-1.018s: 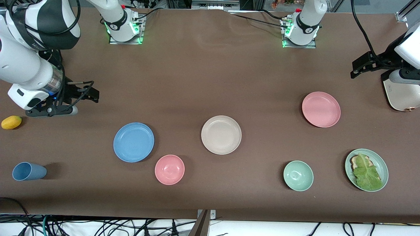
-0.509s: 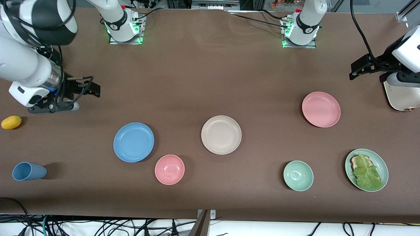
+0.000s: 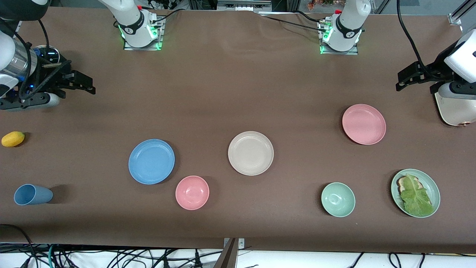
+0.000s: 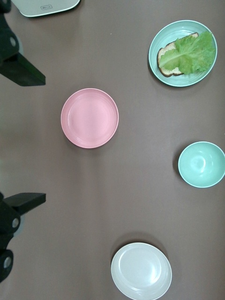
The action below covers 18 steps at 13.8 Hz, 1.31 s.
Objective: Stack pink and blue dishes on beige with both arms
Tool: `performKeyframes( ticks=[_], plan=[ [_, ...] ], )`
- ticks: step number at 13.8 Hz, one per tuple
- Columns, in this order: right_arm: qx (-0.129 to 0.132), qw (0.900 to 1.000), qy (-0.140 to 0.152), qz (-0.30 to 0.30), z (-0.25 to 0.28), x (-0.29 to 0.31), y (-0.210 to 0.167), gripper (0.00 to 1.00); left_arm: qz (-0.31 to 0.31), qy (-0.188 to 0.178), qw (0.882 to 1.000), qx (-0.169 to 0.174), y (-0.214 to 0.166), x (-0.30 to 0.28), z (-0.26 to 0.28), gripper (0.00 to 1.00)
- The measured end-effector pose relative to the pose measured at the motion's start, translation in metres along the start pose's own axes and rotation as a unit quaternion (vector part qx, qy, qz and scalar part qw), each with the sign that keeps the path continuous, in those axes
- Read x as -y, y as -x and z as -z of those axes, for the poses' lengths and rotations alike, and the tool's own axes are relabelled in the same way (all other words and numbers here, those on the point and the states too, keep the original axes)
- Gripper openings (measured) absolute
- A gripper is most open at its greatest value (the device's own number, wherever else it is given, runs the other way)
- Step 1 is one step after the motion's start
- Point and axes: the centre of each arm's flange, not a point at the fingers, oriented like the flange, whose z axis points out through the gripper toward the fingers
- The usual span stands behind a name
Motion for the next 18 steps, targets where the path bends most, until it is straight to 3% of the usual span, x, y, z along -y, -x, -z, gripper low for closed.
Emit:
performKeyframes(
  ticks=[4,8,16,18],
  plan=[
    [0.003,1.000,0.001,0.005,-0.004,-0.001,-0.002,1.00,0.001,0.000,1.000,0.004,-0.002,0.000,-0.004,1.00],
    [0.005,1.000,0.010,0.025,-0.005,-0.007,-0.003,1.00,0.003,-0.002,0.999,0.035,-0.030,0.001,-0.048,1.00],
    [0.006,0.999,0.031,0.024,-0.013,-0.017,-0.010,1.00,-0.012,-0.013,0.987,0.158,-0.090,-0.024,-0.215,1.00],
    [0.003,0.999,0.033,0.024,-0.020,-0.018,-0.016,1.00,0.000,-0.013,0.984,0.176,-0.100,-0.008,-0.250,1.00]
  ],
)
